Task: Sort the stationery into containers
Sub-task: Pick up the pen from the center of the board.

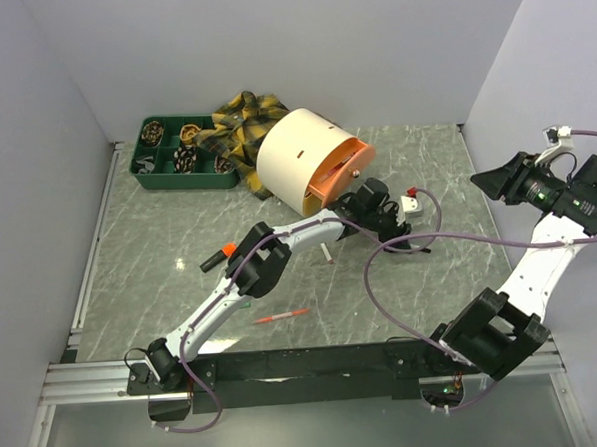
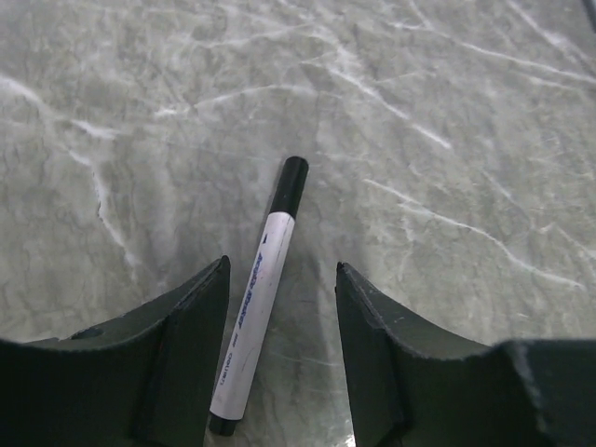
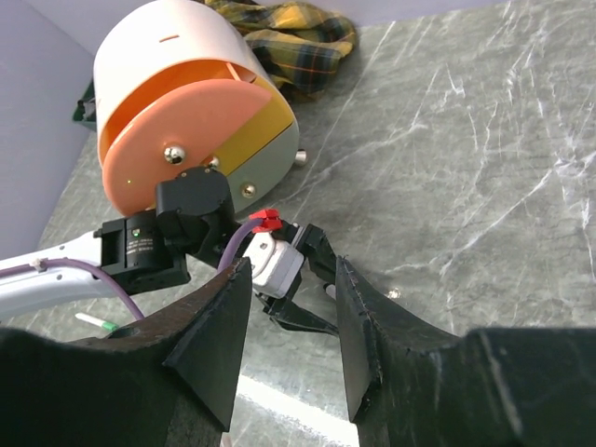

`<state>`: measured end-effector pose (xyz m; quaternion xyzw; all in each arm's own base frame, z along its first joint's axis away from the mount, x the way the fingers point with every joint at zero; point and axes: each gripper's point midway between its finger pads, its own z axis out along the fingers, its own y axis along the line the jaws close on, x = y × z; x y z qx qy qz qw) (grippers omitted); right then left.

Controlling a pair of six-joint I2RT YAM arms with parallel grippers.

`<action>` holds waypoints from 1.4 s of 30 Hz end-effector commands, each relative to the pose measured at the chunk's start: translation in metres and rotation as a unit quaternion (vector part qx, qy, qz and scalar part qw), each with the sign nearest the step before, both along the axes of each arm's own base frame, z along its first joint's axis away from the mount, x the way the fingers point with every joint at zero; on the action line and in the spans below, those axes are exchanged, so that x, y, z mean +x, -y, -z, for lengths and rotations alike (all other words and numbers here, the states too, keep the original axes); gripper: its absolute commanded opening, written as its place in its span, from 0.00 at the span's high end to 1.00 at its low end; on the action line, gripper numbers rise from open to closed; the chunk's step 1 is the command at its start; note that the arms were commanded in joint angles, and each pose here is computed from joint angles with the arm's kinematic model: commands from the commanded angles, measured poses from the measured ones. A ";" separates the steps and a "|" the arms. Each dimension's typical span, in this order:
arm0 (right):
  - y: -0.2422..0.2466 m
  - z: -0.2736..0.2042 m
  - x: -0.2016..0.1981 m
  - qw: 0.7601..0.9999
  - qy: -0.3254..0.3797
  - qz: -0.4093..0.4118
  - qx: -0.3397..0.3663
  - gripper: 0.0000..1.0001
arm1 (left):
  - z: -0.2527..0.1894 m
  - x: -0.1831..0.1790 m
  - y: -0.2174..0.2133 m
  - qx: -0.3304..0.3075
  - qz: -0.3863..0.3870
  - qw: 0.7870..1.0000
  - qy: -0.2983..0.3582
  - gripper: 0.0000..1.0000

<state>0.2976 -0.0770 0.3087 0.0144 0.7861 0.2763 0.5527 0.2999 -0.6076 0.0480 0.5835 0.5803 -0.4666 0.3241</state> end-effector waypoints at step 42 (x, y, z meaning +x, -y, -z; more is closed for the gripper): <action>0.004 -0.031 0.001 0.998 0.052 -0.004 -0.023 0.61 | -0.120 -0.064 -0.074 0.063 0.023 0.994 0.091 0.99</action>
